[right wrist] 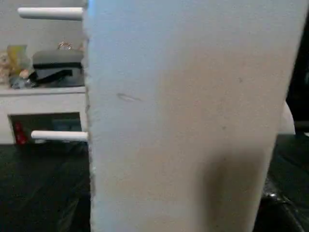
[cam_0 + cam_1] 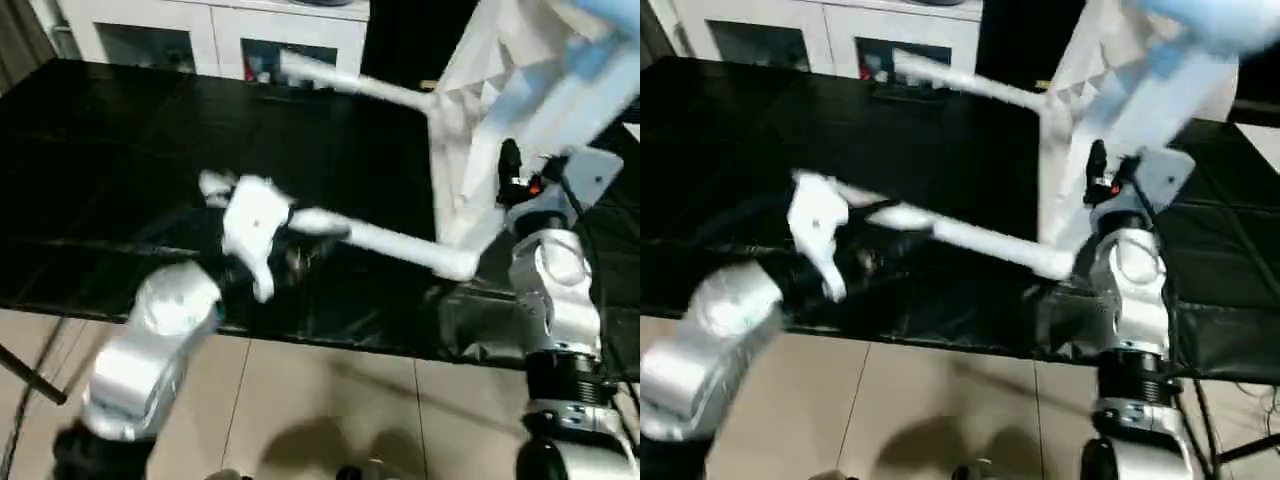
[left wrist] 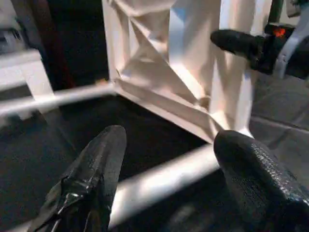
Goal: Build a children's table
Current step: Flip table
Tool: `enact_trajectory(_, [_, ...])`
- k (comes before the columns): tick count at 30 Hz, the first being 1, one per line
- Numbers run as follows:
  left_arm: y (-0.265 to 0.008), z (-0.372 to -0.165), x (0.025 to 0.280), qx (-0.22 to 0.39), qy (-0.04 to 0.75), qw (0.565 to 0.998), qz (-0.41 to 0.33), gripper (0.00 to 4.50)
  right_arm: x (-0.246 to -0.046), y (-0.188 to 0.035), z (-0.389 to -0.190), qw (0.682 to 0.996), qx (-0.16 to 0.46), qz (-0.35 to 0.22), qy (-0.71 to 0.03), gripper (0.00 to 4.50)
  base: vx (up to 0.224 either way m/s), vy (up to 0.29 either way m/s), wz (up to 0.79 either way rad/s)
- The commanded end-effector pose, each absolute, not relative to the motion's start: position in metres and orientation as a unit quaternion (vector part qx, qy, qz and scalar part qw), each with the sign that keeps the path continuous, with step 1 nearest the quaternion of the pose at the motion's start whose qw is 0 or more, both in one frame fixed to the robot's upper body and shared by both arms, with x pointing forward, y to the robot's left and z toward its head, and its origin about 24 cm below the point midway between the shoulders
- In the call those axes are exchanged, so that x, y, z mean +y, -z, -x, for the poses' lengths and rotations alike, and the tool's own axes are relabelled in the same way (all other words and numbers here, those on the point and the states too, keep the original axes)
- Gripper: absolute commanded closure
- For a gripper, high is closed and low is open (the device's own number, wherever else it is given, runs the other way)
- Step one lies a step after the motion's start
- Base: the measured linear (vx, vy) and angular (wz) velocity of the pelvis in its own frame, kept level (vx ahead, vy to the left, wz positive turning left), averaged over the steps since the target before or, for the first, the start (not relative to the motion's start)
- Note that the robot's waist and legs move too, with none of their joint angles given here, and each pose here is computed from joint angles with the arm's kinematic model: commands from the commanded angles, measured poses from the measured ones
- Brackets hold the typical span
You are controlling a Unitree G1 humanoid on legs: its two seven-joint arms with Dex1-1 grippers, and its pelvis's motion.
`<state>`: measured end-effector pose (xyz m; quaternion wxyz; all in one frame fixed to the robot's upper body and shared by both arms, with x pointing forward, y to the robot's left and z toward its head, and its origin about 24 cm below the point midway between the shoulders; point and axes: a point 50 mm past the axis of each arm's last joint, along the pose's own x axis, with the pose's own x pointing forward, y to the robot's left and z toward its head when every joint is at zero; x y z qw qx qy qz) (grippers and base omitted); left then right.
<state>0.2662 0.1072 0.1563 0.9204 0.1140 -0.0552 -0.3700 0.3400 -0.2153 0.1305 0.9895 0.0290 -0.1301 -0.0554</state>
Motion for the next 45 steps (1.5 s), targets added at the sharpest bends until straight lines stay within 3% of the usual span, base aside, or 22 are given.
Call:
enact_trajectory(1, [-0.164, -0.267, 0.107, -0.074, 0.36, 0.918, -0.148, 0.94, -0.217, -0.173, -0.334, 0.974, -0.221, 0.0, 0.042, 2.52, 0.0, 0.0, 0.0])
enact_trajectory(7, [-0.189, -0.277, 0.113, -0.131, 0.33, 0.896, -0.267, 0.94, -0.209, -0.168, -0.333, 0.978, -0.209, 0.023, 0.002, 2.53, 0.0, 0.0, 0.0])
enact_trajectory(8, [-0.212, -0.281, 0.114, -0.191, 0.307, 0.874, -0.324, 0.94, -0.203, -0.165, -0.334, 0.978, -0.205, 0.03, -0.013, 2.54, 0.0, 0.0, 0.0])
enact_trajectory(11, [-0.235, -0.284, 0.114, -0.255, 0.277, 0.848, -0.372, 0.81, -0.197, -0.164, -0.335, 0.977, -0.204, 0.054, -0.025, 2.54, 0.0, 0.0, 0.0])
enact_trajectory(14, [-0.268, -0.282, 0.116, -0.339, 0.23, 0.815, -0.41, 0.73, -0.193, -0.166, -0.337, 0.975, -0.205, 0.081, -0.03, 2.54, 0.0, 0.0, 0.0])
enact_trajectory(19, [-0.287, -0.275, 0.118, -0.402, 0.198, 0.782, -0.434, 0.73, -0.193, -0.166, -0.338, 0.975, -0.201, 0.09, -0.029, 2.54, 0.0, 0.0, 0.0])
enact_trajectory(26, [-0.281, -0.29, 0.132, -0.371, 0.155, 0.779, -0.481, 0.73, -0.193, -0.167, -0.339, 0.975, -0.199, 0.1, -0.027, 2.54, 0.0, 0.0, 0.0])
enact_trajectory(31, [-0.294, -0.308, 0.149, -0.365, 0.093, 0.784, -0.493, 0.73, -0.189, -0.171, -0.339, 0.97, -0.206, 0.126, -0.035, 2.54, 0.0, 0.0, 0.0])
enact_trajectory(45, [-0.3, -0.321, 0.143, -0.37, 0.112, 0.779, -0.494, 1.91, -0.191, -0.174, -0.337, 0.968, -0.208, 0.138, -0.03, 2.54, 0.0, 0.0, 0.0])
